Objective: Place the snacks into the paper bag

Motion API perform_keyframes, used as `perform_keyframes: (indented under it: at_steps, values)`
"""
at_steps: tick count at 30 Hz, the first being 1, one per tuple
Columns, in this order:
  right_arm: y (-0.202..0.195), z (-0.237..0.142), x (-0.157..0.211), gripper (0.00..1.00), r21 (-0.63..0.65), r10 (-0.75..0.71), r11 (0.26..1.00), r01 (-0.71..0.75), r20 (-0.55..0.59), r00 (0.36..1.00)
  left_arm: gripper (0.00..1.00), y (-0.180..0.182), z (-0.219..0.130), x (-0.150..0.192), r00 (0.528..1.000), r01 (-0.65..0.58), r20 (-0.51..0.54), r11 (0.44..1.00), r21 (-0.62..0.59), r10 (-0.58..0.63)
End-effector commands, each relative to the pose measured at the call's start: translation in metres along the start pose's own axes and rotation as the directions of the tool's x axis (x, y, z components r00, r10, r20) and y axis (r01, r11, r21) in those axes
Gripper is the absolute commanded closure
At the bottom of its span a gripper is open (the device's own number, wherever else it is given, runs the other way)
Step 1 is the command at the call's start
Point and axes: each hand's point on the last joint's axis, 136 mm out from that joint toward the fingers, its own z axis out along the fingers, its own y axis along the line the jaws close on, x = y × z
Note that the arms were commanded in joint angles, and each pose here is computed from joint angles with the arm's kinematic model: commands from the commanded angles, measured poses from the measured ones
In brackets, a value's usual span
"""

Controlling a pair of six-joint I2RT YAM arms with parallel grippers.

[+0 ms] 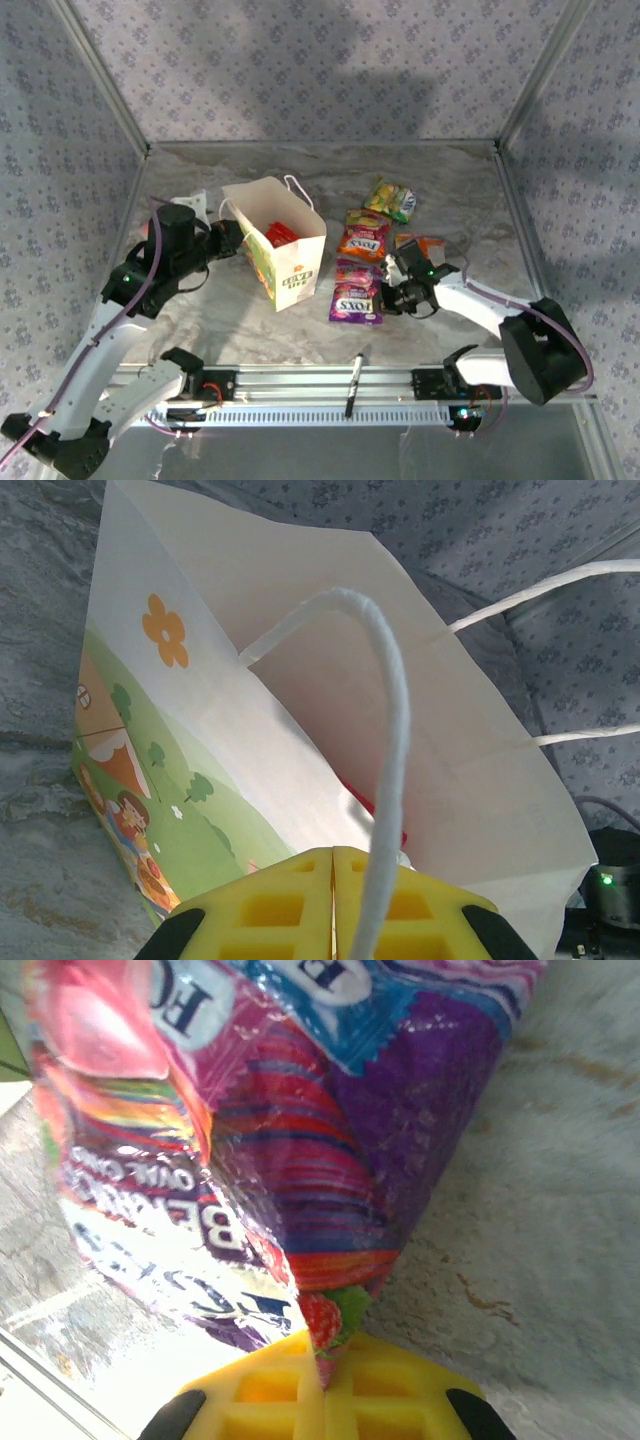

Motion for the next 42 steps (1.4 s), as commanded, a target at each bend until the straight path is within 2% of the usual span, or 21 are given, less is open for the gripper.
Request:
perform_keyframes:
  at_steps: [1,8,16,22,29,30,35,42]
  values:
    - [0.0,-0.026,-0.018,1.0,0.091,-0.024,0.996,0.017,0.081,0.996,0.92,-0.002,-0.005,-0.006,1.0,0.008,0.029,1.0,0.014,-0.008]
    - [0.025,-0.062,-0.046,1.0,0.079,-0.05,0.996,0.034,0.21,0.976,0.93,-0.002,-0.005,-0.009,0.999,0.012,0.045,1.0,0.01,-0.013]
    - [0.047,-0.098,-0.055,1.0,0.114,-0.106,0.991,0.077,0.283,0.953,0.93,-0.002,-0.011,-0.011,0.998,0.006,0.056,1.0,0.007,-0.006]
    - [0.065,-0.147,-0.066,1.0,0.122,-0.132,0.988,0.09,0.398,0.908,0.93,-0.003,-0.014,-0.013,0.998,-0.001,0.065,1.0,0.009,0.0]
    - [0.109,-0.209,-0.086,1.0,0.086,-0.216,0.976,0.201,0.512,0.831,0.93,-0.005,-0.024,-0.017,0.997,-0.009,0.075,1.0,0.008,0.008]
    - [0.124,-0.227,-0.093,1.0,0.068,-0.226,0.972,0.227,0.55,0.804,0.93,-0.004,-0.026,-0.016,0.997,-0.01,0.076,1.0,0.004,0.009]
    - [0.164,-0.264,-0.105,1.0,0.051,-0.29,0.943,0.33,0.614,0.734,0.93,0.0,-0.031,-0.013,0.997,-0.004,0.081,1.0,-0.001,0.004]
    - [0.215,-0.304,-0.106,1.0,0.155,-0.47,0.852,0.501,0.649,0.598,0.93,0.003,-0.033,-0.01,0.998,-0.014,0.067,1.0,-0.02,0.015]
